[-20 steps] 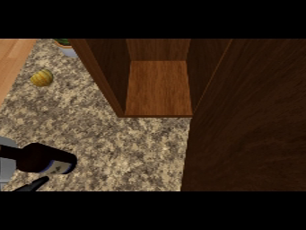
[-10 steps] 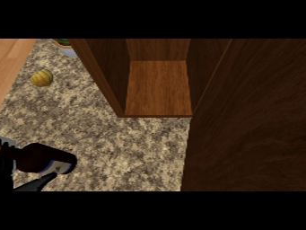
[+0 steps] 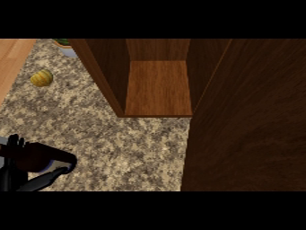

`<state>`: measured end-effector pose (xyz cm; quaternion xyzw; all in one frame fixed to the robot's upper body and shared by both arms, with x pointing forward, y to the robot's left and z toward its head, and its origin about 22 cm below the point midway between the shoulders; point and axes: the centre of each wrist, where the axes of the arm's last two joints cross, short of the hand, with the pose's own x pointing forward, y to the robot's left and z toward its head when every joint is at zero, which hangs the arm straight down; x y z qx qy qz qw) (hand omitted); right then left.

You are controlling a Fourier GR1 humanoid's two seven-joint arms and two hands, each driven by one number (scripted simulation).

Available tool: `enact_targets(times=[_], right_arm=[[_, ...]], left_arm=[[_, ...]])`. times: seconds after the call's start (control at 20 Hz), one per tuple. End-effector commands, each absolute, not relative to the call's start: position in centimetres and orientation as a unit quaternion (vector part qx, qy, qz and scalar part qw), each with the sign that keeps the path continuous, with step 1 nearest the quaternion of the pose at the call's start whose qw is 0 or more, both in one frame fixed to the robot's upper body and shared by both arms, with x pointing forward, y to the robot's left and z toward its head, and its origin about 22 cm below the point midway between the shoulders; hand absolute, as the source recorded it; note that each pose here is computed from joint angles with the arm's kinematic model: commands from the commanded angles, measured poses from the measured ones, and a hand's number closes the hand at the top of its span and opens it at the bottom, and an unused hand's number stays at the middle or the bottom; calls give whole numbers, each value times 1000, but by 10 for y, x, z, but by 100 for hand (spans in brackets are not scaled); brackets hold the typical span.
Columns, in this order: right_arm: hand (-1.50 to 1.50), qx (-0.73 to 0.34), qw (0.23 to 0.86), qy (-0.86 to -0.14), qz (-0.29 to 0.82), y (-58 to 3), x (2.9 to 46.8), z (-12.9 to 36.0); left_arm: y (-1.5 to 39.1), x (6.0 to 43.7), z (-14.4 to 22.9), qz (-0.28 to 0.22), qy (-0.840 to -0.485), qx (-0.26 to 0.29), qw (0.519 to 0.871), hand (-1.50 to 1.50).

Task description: Pick up the wine, place it into the cabinet and close the cabinet

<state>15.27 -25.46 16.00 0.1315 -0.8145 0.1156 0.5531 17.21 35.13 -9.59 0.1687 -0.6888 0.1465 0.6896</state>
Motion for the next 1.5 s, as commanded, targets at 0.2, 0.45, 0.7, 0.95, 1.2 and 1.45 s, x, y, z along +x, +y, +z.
enact_targets(times=[0.2,0.45,0.7,0.95,1.2,1.45], right_arm=[[-150,156,533,-825,104,-244,134,182],[-150,144,540,-822,105,-249,138,182],[-150,147,538,-822,112,-254,134,169],[-150,154,532,-827,102,-248,130,187],[-150,152,531,-827,107,-247,136,182],[-150,138,540,-823,114,-252,128,171]], left_arm=[[353,195,-122,182,-693,128,686,-150],[332,164,-148,183,-692,69,695,150],[318,183,-154,124,-699,100,697,150],[321,191,-156,155,-719,90,671,150],[329,181,-167,136,-738,28,660,150],[324,194,-157,124,-757,-23,641,150]])
